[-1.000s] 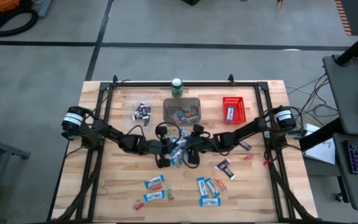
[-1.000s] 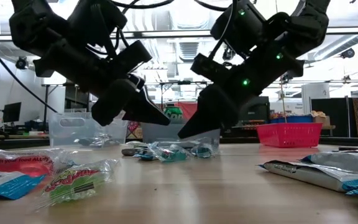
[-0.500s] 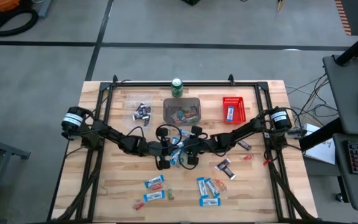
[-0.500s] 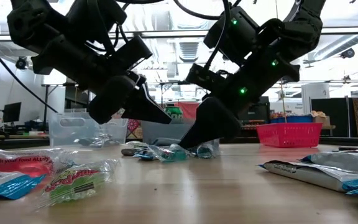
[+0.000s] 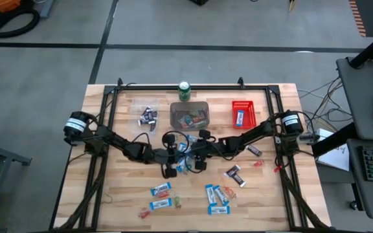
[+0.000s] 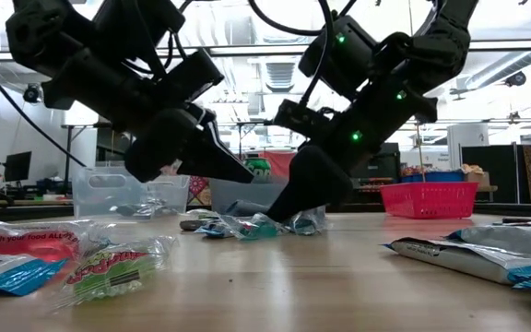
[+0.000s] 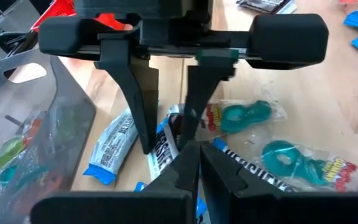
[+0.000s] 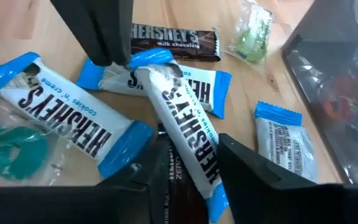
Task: Organize candy in baskets
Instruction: Put the white chocolate bar into the red bin
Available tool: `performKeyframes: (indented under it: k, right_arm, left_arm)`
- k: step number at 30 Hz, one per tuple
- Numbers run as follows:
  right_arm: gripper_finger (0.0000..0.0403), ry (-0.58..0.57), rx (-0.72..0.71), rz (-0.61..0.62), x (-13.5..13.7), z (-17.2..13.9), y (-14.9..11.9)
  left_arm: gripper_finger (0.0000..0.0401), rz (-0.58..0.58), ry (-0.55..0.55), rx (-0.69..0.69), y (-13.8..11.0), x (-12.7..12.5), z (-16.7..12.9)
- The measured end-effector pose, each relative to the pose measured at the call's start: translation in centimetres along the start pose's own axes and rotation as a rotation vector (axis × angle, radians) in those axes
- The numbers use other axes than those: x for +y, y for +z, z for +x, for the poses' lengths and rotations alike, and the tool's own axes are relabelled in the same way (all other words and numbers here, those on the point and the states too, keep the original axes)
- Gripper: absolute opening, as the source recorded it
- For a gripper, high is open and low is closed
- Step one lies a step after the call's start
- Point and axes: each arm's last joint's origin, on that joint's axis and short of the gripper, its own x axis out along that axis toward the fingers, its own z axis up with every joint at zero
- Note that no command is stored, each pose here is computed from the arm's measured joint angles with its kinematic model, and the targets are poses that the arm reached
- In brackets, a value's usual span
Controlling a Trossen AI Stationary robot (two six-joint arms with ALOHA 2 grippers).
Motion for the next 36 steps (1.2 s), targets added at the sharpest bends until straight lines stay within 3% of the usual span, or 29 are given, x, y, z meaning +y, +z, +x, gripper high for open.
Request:
performKeyframes:
  k: [7, 9, 21, 29, 36]
  right_arm:
    - [0.0022, 0.029, -0.008, 0.002, 0.1, 0.0, 0.1]
    - [0.0013, 0.031, -0.008, 0.002, 0.1, 0.0, 0.1]
    - [0.0008, 0.034, -0.079, -0.005, -0.2, -1.3, 1.7]
    - [0.0008, 0.033, -0.106, -0.007, -0.4, -1.9, 2.3]
    - [0.0017, 0.044, -0.110, -0.020, -0.4, -1.9, 2.3]
  left_arm:
    - [0.0000, 0.005, -0.010, -0.012, 0.3, -0.4, -0.4]
    - [0.0000, 0.003, -0.008, -0.021, 0.5, -0.4, -0.6]
    - [0.0000, -0.016, -0.038, -0.069, 3.7, 0.8, -5.5]
    - [0.0000, -0.082, -0.070, -0.065, 3.7, 1.0, -7.7]
    - [0.0000, -0.108, -0.099, -0.051, 3.2, 0.1, -7.9]
